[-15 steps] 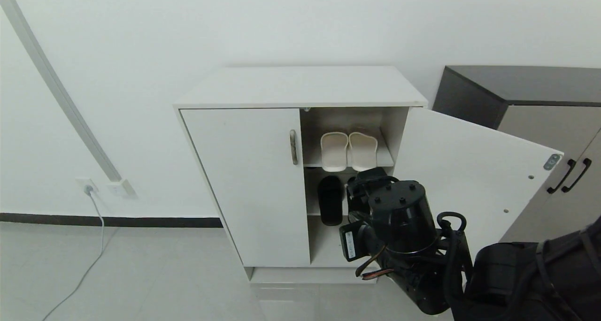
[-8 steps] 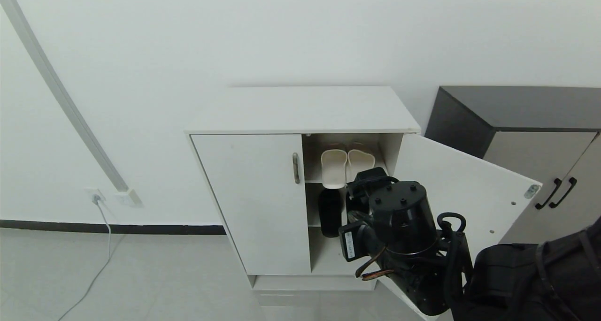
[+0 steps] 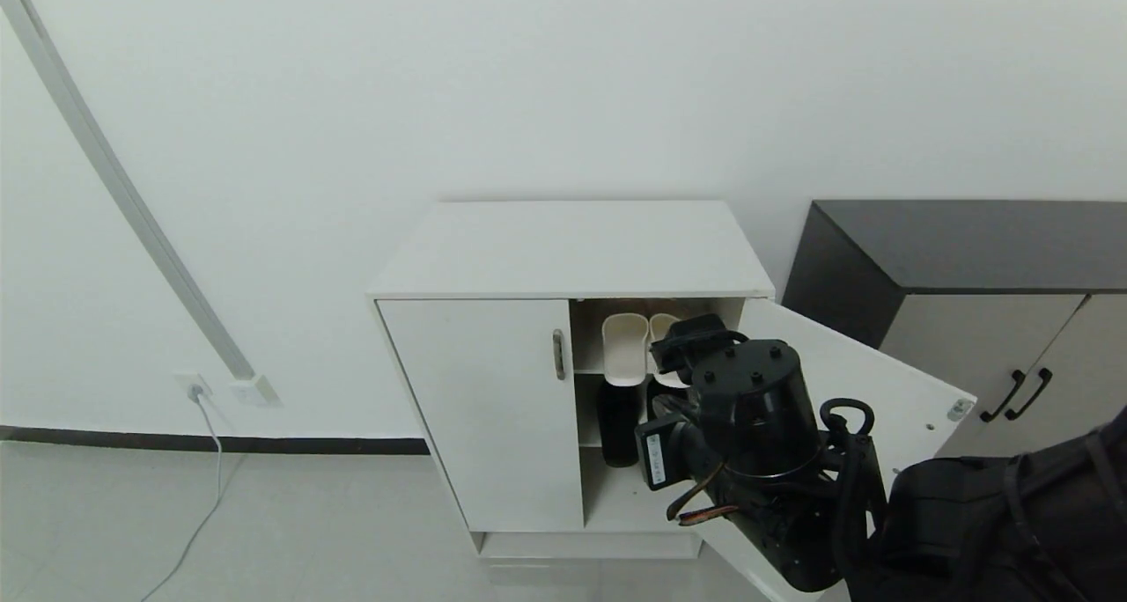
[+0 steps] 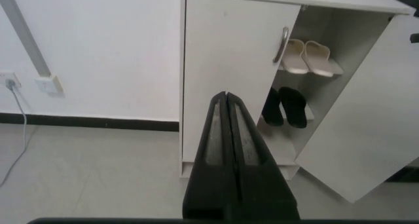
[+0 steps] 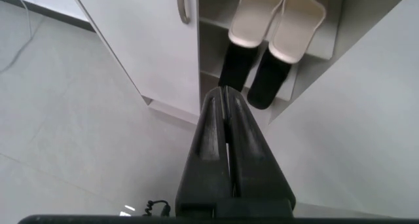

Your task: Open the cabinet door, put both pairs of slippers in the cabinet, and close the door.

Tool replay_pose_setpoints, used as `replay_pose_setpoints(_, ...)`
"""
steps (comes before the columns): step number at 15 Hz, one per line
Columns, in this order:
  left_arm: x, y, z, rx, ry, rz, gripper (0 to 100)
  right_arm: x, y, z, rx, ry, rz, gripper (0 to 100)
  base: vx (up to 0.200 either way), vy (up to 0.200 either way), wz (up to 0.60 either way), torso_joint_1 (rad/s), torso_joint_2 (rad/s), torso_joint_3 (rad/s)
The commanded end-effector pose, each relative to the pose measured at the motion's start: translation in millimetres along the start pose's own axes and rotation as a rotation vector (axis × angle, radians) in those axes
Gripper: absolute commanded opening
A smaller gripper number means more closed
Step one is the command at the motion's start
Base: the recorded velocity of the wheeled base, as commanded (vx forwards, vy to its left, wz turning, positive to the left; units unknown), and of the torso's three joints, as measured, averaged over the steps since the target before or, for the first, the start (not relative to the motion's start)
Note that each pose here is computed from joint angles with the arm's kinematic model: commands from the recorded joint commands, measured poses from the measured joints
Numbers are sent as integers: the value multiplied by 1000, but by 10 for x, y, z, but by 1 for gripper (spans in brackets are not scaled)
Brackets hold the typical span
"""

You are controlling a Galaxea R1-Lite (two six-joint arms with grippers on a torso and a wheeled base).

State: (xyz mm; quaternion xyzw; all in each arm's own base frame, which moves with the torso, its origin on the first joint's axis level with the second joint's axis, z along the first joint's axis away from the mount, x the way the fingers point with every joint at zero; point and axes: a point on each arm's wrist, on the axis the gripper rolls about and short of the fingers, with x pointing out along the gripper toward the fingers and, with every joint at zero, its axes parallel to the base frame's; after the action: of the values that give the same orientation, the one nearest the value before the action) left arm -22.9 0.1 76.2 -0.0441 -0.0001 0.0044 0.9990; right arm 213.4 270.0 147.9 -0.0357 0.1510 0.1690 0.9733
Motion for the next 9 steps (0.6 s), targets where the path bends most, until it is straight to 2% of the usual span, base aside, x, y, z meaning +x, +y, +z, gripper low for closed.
replay_pose_setpoints(1, 0, 0, 0, -1, 0, 0, 0, 0, 2, 7, 4, -6, 2, 0, 0, 0, 0, 271, -608, -339)
replay_pose_setpoints(9, 1, 0, 0, 1, 1, 1, 0, -6, -3, 0, 3, -9, 3, 0, 0, 0, 0, 198, -428, -232)
